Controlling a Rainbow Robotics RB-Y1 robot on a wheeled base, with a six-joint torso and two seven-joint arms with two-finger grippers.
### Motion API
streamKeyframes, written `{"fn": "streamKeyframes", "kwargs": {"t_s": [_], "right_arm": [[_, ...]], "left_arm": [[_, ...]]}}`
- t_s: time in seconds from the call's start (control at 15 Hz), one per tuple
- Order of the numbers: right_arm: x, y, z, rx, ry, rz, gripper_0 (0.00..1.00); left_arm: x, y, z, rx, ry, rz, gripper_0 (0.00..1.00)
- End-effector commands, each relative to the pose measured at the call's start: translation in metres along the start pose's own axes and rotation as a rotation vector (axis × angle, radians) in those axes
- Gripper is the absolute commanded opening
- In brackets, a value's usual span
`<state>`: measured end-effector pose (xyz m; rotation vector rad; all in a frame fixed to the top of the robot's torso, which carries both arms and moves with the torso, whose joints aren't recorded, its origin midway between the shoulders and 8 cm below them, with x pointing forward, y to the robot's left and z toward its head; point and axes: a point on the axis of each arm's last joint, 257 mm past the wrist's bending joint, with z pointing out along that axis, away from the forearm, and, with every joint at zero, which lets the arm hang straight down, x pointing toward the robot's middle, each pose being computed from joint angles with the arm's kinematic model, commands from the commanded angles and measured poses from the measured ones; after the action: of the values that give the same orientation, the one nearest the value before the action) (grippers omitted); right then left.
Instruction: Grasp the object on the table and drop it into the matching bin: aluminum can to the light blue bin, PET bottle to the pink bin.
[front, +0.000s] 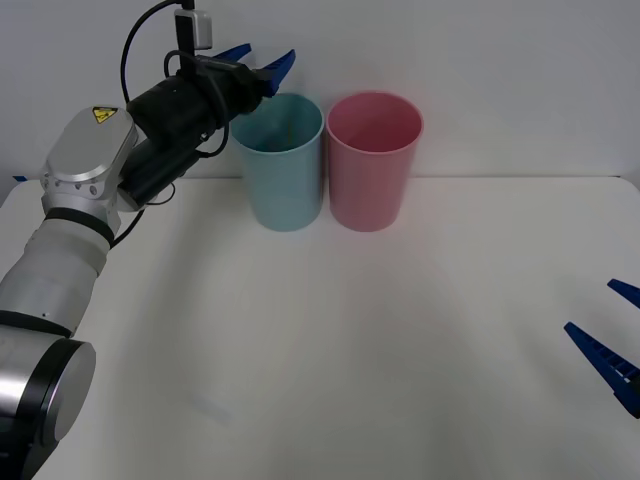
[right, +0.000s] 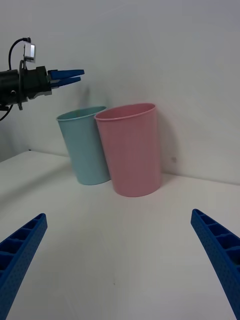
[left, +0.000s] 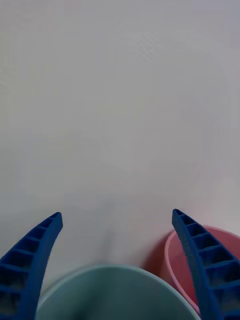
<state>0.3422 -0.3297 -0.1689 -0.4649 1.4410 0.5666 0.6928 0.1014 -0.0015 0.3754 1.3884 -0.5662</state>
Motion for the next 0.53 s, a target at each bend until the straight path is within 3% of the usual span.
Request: {"fn": "streamKeyframes", "kwargs": {"t_s": [0.07, 0.53], "right_arm": [[0.000, 0.000, 0.000, 0.000, 0.000, 0.000, 1.00], [0.000, 0.000, 0.000, 0.000, 0.000, 0.000, 1.00]], "left_arm": [[0.003, 0.001, -0.004, 0.005, -0.004, -0.018, 1.00], [-0.003, 0.015, -0.077, 0.013, -0.073, -0.030, 1.00]]}}
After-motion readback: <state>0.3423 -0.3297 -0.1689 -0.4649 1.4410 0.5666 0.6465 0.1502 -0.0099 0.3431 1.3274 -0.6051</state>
